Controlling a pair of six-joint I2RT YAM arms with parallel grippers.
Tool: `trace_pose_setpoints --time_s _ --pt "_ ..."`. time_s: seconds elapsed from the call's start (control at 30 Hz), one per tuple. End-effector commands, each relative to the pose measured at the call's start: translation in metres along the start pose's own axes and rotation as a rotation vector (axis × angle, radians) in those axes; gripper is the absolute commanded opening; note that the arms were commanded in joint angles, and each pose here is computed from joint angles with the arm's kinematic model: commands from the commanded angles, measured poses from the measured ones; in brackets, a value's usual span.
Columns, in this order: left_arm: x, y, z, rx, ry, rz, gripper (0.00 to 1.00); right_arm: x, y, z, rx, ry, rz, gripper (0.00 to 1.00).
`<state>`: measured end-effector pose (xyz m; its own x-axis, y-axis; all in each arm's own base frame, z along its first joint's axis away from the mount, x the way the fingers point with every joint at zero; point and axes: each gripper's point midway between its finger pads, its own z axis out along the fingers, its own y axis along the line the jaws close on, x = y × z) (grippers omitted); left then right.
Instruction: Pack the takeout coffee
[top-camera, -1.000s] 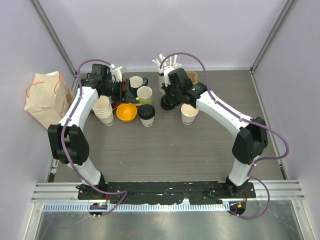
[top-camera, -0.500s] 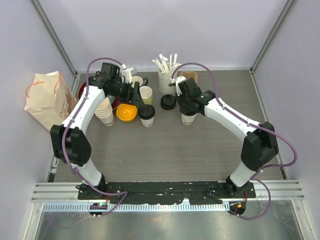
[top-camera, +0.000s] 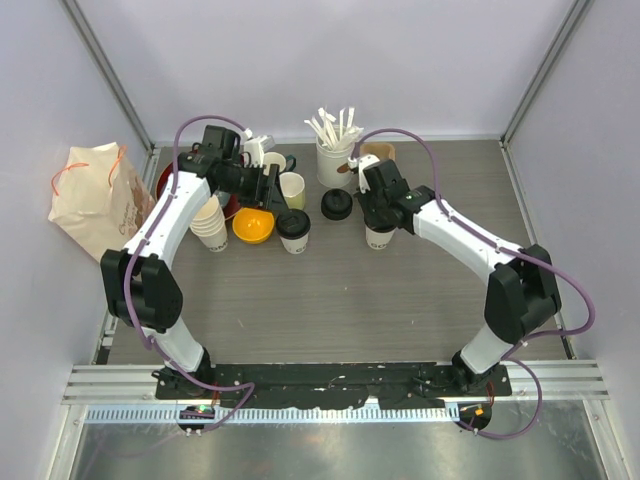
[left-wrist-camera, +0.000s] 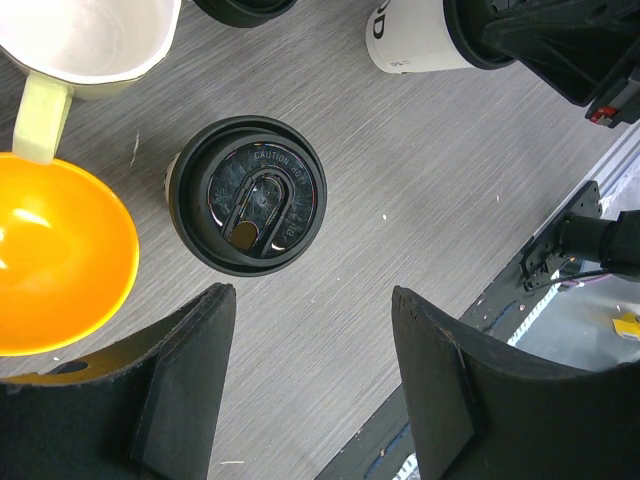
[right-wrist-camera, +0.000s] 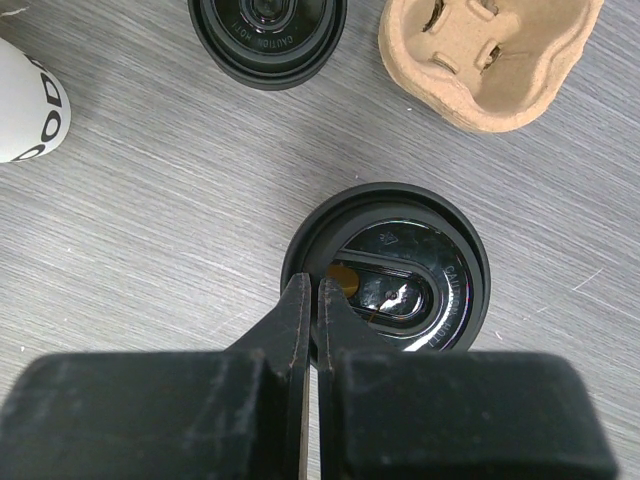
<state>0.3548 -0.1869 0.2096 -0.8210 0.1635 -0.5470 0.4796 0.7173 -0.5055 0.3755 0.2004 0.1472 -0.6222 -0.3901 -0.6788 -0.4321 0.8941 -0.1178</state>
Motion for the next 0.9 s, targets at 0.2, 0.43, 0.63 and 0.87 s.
trace_pose_setpoints --time_s 0.2,0.43,0.63,0.87 --pt "-0.011 -0.011 -0.014 0.008 -0.045 0.05 0.67 -0.01 -0.005 -0.012 -0.012 -0.088 0.05 0.01" --pt "-0.01 -0.011 -0.013 0.01 -0.043 0.05 0.67 0.002 -0.003 -0.005 -0.014 -0.071 0.08 0.01" --pt "-0.01 -0.011 -0.012 0.013 -0.041 0.051 0.68 0.003 0.001 -0.003 -0.053 -0.075 0.099 0.01" --pt "-0.01 -0.011 -0.012 0.015 -0.043 0.052 0.67 -0.016 0.003 -0.017 -0.074 -0.125 0.101 0.33"
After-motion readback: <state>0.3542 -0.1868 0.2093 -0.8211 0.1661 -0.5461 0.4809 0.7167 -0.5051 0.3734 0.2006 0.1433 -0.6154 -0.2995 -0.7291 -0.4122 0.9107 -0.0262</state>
